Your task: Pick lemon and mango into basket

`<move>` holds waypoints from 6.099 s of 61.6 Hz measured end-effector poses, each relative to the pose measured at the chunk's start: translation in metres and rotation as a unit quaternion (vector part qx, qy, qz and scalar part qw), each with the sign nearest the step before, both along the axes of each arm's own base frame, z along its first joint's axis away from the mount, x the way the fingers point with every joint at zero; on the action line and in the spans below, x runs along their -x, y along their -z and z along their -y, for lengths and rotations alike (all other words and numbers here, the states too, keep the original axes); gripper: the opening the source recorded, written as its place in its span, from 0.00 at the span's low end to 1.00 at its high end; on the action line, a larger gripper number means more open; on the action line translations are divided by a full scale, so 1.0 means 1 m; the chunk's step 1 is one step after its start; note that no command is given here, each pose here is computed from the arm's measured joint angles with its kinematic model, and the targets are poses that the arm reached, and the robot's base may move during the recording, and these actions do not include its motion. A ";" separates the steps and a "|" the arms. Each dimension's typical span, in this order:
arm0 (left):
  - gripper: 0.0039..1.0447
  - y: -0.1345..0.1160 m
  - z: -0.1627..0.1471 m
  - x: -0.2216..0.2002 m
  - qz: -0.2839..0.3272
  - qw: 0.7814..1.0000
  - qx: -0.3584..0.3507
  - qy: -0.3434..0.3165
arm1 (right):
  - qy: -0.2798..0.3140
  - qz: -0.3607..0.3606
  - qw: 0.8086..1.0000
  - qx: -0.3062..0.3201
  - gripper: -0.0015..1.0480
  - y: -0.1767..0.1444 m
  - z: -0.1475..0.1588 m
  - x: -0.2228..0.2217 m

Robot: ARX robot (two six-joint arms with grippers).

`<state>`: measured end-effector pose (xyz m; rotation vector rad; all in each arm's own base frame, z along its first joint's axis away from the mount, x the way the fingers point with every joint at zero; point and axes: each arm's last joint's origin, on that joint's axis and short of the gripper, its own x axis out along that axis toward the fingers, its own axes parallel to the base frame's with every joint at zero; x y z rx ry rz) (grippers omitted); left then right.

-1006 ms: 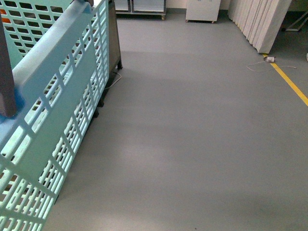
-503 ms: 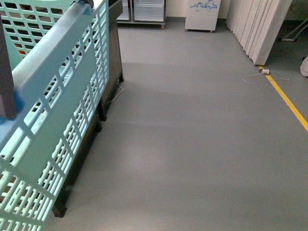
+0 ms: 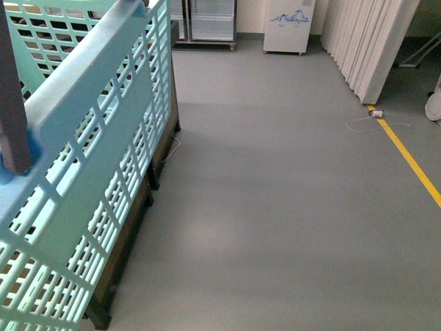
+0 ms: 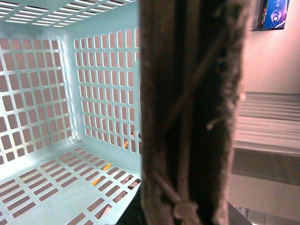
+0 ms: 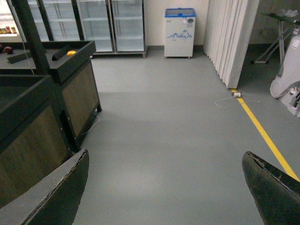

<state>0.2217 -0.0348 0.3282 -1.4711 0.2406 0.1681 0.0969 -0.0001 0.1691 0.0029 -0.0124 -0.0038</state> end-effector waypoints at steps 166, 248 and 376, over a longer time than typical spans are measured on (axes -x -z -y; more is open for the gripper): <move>0.04 0.001 -0.002 -0.001 -0.001 1.000 -0.008 -0.012 | -0.001 0.000 1.000 0.000 0.92 0.000 0.000 0.000; 0.04 -0.008 0.028 -0.053 0.016 0.942 -0.211 0.261 | -0.002 0.000 1.000 0.000 0.92 0.000 0.000 0.000; 0.04 0.009 0.232 -0.137 0.034 0.837 -0.215 0.502 | 0.210 -0.190 0.954 -0.099 0.92 0.018 0.146 -0.272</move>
